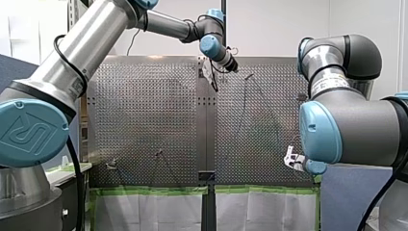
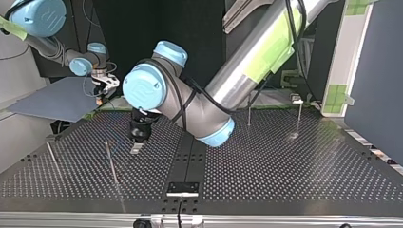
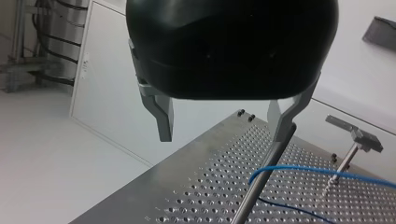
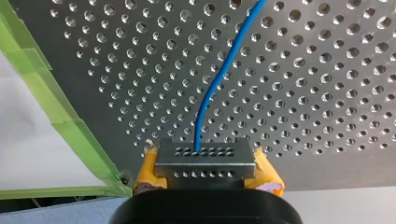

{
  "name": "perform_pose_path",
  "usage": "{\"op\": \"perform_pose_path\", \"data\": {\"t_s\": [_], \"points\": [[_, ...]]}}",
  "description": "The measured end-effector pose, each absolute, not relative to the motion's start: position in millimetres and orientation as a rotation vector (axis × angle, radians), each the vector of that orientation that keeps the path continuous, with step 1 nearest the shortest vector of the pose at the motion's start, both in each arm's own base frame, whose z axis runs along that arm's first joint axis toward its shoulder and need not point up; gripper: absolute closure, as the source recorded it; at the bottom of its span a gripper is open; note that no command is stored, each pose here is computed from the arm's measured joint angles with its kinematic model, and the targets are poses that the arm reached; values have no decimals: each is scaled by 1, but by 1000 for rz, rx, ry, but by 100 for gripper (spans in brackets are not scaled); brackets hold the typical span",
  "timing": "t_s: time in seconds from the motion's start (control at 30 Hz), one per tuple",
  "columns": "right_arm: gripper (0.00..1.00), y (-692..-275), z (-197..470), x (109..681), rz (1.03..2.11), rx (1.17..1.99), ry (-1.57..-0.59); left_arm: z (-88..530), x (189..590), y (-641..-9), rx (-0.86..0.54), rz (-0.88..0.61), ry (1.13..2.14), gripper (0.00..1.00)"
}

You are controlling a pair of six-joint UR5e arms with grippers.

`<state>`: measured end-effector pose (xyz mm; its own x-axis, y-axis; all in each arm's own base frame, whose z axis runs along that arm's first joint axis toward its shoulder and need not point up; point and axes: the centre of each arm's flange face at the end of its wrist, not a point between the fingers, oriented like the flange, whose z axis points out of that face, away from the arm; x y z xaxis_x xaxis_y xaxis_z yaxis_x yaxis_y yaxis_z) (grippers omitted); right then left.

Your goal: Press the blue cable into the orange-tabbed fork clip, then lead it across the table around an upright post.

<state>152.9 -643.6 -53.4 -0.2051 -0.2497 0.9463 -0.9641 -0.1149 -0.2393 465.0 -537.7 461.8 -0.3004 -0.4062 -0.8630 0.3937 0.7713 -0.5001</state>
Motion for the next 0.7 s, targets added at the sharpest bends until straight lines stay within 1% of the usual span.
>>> {"op": "perform_pose_path", "data": {"t_s": [0.3,0.7], "points": [[100,-643,-53,155,1368,1388,-1489,462,466,-536,60,-709,1691,0],[100,-642,-53,158,1368,1393,-1489,462,467,-532,115,-576,1672,0]]}}
